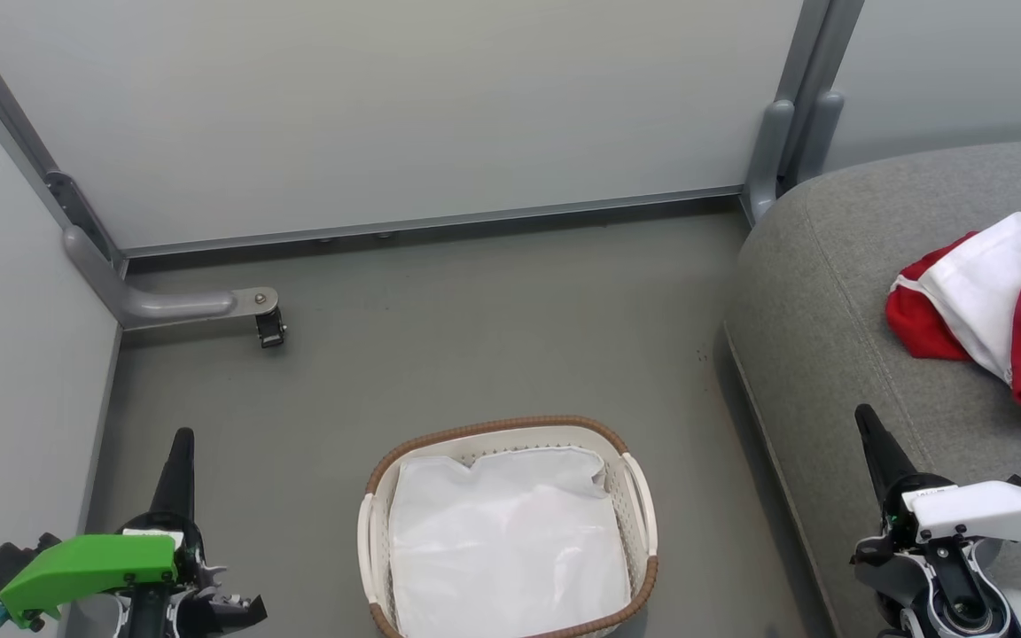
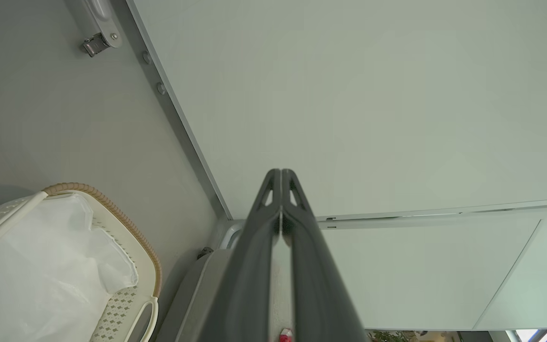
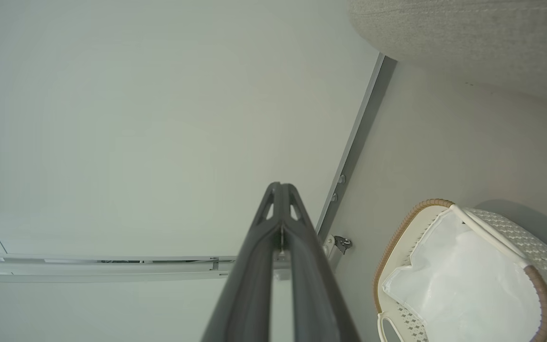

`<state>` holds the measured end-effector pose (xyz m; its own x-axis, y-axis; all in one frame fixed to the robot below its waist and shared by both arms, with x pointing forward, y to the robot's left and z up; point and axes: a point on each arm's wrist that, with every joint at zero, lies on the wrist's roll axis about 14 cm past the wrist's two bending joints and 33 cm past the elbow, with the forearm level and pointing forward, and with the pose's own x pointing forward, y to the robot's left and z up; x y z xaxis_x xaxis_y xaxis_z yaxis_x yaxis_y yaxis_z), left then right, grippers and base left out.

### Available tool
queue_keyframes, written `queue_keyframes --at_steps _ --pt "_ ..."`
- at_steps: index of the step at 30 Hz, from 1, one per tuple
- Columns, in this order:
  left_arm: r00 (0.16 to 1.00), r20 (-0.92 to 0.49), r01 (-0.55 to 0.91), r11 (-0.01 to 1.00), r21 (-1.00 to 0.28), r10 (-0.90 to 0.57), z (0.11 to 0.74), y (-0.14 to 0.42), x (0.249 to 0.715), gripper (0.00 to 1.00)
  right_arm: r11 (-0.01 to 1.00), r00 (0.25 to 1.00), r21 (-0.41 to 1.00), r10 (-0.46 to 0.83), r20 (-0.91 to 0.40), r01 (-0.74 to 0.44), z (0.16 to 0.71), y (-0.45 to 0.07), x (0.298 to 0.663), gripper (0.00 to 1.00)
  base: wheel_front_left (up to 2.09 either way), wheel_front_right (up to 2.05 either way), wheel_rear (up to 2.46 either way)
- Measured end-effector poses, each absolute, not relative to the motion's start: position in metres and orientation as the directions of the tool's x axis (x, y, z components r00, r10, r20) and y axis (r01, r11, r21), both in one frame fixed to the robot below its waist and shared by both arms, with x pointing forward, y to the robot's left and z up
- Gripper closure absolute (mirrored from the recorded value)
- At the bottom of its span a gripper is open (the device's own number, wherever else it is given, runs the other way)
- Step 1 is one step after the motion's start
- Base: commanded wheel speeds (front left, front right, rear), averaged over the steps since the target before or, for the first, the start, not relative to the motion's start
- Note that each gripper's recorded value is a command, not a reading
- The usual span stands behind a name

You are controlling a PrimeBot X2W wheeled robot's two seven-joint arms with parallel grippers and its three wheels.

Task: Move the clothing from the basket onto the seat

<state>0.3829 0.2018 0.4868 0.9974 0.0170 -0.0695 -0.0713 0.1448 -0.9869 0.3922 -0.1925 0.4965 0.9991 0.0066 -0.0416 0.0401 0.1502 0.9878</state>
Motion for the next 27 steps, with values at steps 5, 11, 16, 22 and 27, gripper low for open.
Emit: queue_keyframes --at_steps 5,11,16,22,27 --pt "0.998 -0.057 -0.058 0.11 -0.992 0.012 0.491 0.201 0.384 1.0 0.113 0.999 0.993 0.006 -0.033 0.032 0.499 -0.194 0.392 1.0 0.0 0.0 0.0" --pt "0.999 -0.043 -0.043 0.063 -0.997 0.008 0.495 0.201 0.385 1.0 0.064 1.0 0.998 0.005 -0.019 0.019 0.503 -0.196 0.391 1.0 0.0 0.0 0.0" --pt "1.0 -0.031 -0.032 0.034 -0.999 0.003 0.498 0.2 0.385 1.0 0.033 1.0 0.999 0.004 -0.011 0.011 0.505 -0.197 0.39 1.0 0.0 0.0 0.0" --pt "1.0 -0.013 -0.013 -0.001 -1.0 0.0 0.504 0.2 0.387 1.0 -0.005 1.0 1.0 0.002 0.0 0.0 0.508 -0.199 0.39 1.0 0.0 0.0 0.0" --pt "1.0 -0.01 -0.01 -0.001 -1.0 -0.001 0.504 0.2 0.388 1.0 -0.005 1.0 1.0 0.002 0.001 -0.001 0.508 -0.199 0.39 1.0 0.0 0.0 0.0"
